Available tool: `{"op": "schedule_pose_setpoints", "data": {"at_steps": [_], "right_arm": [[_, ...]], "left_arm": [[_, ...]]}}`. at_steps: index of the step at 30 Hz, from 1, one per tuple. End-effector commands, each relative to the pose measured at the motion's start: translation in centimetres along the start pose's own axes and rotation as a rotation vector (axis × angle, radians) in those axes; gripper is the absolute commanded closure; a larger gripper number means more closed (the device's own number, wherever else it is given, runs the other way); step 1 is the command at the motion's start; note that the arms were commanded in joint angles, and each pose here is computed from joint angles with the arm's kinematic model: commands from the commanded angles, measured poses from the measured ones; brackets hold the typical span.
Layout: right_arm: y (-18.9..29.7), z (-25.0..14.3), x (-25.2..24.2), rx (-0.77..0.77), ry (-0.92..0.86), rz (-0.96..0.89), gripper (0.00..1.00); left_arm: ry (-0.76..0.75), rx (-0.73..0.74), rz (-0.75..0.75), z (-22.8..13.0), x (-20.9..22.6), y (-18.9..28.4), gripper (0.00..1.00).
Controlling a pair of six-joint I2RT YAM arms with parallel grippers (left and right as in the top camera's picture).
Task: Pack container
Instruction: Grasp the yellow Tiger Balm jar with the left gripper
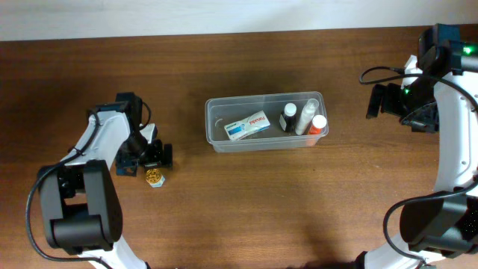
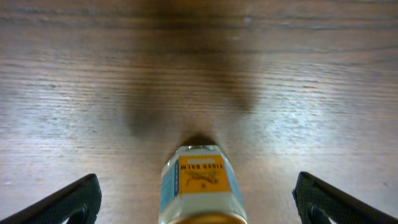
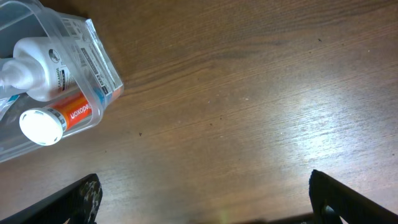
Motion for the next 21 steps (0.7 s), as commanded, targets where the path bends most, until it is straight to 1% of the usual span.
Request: {"op": "schedule_pose_setpoints", "data": {"at_steps": [1, 3, 5, 6, 7, 9, 12, 13, 18, 21], "right_arm": [[0.00, -0.13, 0.22, 0.003, 0.006, 0.009, 0.02], [0.00, -0.14, 0.22, 0.003, 0.006, 0.009, 0.02], [0.00, -0.14, 0.22, 0.003, 0.006, 0.009, 0.02], [0.00, -0.14, 0.22, 0.003, 0.006, 0.009, 0.02], [0.00, -0.14, 0.22, 0.003, 0.006, 0.009, 0.02], [0.00, -0.14, 0.22, 0.003, 0.006, 0.009, 0.02], [0.00, -0.13, 0.22, 0.003, 0.006, 0.009, 0.02], [0.00, -0.13, 0.22, 0.003, 0.006, 0.009, 0.02], [0.00, -0.14, 0.22, 0.003, 0.006, 0.009, 0.02], [0.00, -0.14, 0.22, 0.003, 0.006, 0.009, 0.02]], "left_arm": [[0.028, 0.031, -0.012, -0.79, -0.12, -1.10, 0.01], [0.028, 0.037, -0.012, -0.98, -0.12, -1.26, 0.03], [0.028, 0.036, -0.012, -0.95, -0.11, -1.27, 0.11], [0.028, 0.035, -0.012, -0.93, -0.11, -1.27, 0.29], [0.028, 0.033, -0.012, -0.89, -0.11, -1.27, 0.36], [0.028, 0.032, -0.012, -0.87, -0.11, -1.27, 0.44], [0.028, 0.033, -0.012, -0.89, -0.11, -1.27, 0.52], [0.028, 0.033, -0.013, -0.89, -0.12, -1.27, 0.57], [0.028, 0.036, -0.013, -0.95, -0.12, -1.27, 0.62], [0.027, 0.033, -0.013, -0.88, -0.12, -1.21, 0.62]]}}
Point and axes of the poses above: each gripper's point midway between its finger pads, its own y axis back along the fingers, its own x axis along the line the jaws close on, z = x × y, the point moved 3 cm from there along y, back along the fingers, and after that the axes turned 5 degrees about -y, right-handed, at the moved point
